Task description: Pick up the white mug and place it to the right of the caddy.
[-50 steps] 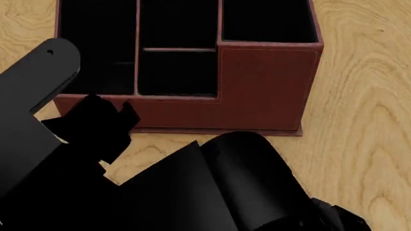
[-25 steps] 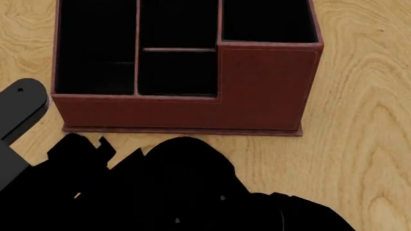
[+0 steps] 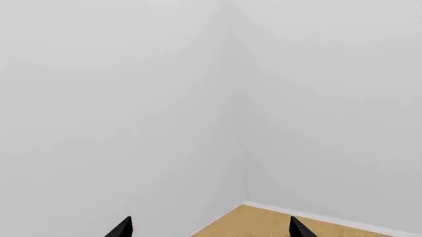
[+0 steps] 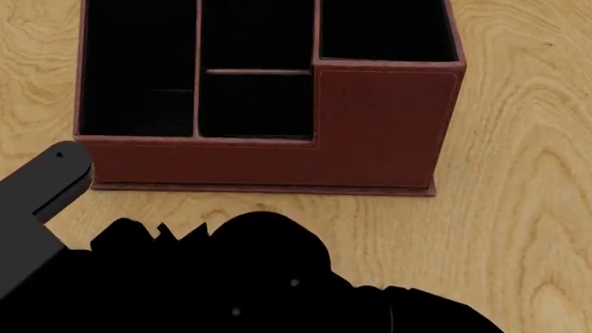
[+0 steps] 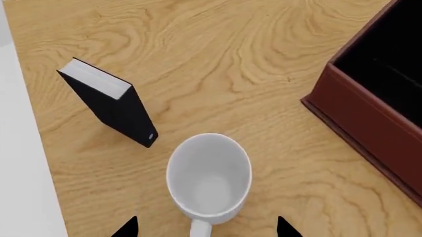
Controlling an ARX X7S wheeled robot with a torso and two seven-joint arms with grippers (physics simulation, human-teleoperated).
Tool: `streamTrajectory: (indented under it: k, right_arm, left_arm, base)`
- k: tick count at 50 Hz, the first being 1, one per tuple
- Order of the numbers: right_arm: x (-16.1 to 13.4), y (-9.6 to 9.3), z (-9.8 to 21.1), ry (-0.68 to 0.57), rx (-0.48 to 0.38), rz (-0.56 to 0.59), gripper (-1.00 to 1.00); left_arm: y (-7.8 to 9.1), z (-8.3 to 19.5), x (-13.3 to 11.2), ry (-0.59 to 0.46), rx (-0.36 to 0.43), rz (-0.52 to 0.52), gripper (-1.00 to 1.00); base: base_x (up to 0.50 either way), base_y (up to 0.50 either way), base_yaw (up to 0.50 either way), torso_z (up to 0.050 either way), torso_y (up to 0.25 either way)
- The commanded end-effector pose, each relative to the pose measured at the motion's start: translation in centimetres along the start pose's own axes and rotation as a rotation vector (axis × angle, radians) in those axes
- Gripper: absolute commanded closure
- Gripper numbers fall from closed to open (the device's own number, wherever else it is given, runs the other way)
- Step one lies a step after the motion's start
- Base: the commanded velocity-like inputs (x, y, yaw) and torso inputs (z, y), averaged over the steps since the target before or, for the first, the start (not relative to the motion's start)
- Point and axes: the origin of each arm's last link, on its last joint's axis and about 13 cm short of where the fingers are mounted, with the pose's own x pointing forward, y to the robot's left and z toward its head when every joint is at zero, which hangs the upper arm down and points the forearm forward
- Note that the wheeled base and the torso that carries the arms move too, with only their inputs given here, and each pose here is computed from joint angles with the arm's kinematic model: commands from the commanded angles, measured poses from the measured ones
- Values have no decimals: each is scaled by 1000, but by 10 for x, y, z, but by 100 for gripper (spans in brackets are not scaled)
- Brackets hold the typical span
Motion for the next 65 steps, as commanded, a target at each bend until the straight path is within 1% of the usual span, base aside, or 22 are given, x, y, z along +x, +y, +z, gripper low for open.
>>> streamTrajectory:
  k: [1, 7, 14, 17, 30, 50, 65]
  right_arm:
    - [7, -4, -5, 46, 40, 1, -100]
    - [10, -4, -6, 79, 77, 25, -100]
    - [14, -6, -9, 98, 91, 22, -100]
    - [16, -6, -10, 112, 108, 42, -100]
    - [22, -9, -10, 119, 121, 42, -100]
    - [33, -11, -7, 134, 167, 57, -100]
    - [46, -11, -15, 166, 191, 58, -100]
  left_arm:
    - [-2, -2, 2, 1, 2, -6, -100]
    - [-3, -3, 3, 3, 0, -9, -100]
    - [-3, -4, 3, 3, 1, -9, -100]
    - [-3, -6, 2, 6, -2, -10, -100]
    - [-5, -7, 3, 7, 7, -12, -100]
    - [-6, -9, 3, 13, 14, -11, -100]
    - [-7, -12, 5, 15, 14, -15, -100]
  base:
    - [0, 0, 0, 0, 0]
    - [0, 0, 0, 0, 0]
    - [0, 0, 0, 0, 0]
    - [0, 0, 0, 0, 0]
    - [0, 0, 0, 0, 0]
    - [0, 0, 0, 0, 0]
    - [0, 0, 0, 0, 0]
